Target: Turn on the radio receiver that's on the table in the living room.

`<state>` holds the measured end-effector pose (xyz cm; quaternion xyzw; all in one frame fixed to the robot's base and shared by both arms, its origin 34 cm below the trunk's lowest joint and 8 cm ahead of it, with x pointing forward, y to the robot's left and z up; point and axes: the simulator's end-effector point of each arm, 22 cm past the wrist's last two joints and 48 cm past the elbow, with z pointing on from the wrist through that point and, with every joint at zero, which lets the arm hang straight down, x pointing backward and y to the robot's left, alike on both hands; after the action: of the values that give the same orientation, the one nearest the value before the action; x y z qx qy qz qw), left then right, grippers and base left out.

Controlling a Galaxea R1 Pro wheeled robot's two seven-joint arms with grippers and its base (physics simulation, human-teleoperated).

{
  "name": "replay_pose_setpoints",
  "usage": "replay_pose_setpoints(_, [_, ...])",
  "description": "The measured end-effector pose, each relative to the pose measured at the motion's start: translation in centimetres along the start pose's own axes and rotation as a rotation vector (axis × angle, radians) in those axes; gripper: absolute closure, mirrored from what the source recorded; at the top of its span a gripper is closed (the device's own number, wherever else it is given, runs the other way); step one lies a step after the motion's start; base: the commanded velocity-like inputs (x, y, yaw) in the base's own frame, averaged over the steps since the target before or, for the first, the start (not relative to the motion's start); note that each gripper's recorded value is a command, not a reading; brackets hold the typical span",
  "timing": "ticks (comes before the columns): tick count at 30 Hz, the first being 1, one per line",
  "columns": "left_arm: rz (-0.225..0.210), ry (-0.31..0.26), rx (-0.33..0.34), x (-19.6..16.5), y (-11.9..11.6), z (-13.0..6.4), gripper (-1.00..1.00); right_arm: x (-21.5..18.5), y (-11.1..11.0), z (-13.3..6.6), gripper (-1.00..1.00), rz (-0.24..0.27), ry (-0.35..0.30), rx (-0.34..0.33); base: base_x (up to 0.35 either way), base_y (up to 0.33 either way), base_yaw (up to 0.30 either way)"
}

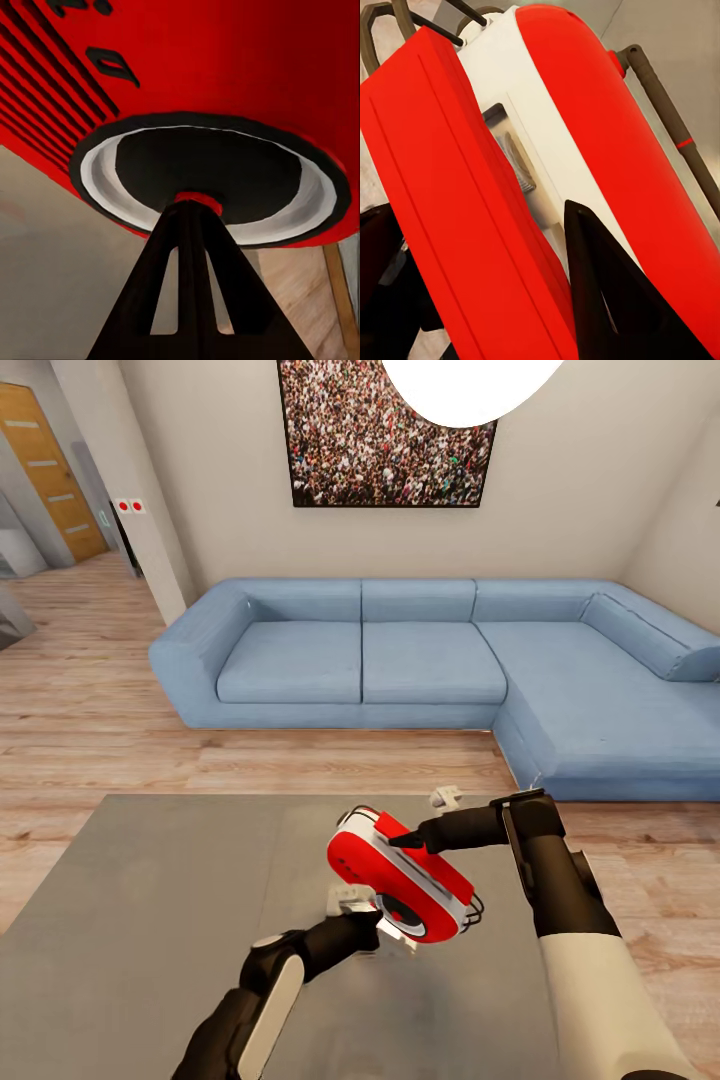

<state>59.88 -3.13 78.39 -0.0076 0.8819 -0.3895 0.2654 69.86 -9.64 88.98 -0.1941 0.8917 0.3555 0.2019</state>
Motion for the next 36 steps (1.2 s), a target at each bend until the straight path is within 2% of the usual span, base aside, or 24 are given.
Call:
replay_pose_setpoints(10, [-0.014,0.008,0.000,0.0,0.3,0.5,1.00,0.2,0.0,0.1,1.00,0.003,0.003,-0.001,0.000,0.000,0.000])
replay_pose_setpoints(14, [-0.023,-0.004,-0.021,0.9,1.5,1.0,1.00,0.4,0.3,0.3,1.00,-0.008,0.014,-0.003,0.000,0.000,0.000])
replay_pose_setpoints(17, [-0.030,0.010,-0.032,2.2,2.2,1.3,1.00,0.4,0.4,0.4,1.00,-0.011,0.016,-0.004,0.000,0.000,0.000])
replay_pose_setpoints(23, [-0.024,0.039,0.000,3.7,0.7,2.0,1.00,0.4,0.4,0.4,1.00,-0.012,0.016,-0.006,0.000,0.000,0.000])
replay_pose_setpoints(26, [-0.053,0.030,0.015,3.9,0.4,2.3,1.00,0.4,0.5,0.4,1.00,-0.011,0.016,-0.007,0.000,0.000,0.000])
replay_pose_setpoints(30, [-0.040,0.040,0.036,4.1,-0.6,2.8,1.00,0.4,0.5,0.4,1.00,-0.011,0.015,-0.007,0.000,0.000,0.000])
replay_pose_setpoints(36, [-0.050,0.034,0.061,4.0,-1.6,3.0,1.00,0.4,0.5,0.5,1.00,-0.011,0.017,-0.008,0.000,0.000,0.000])
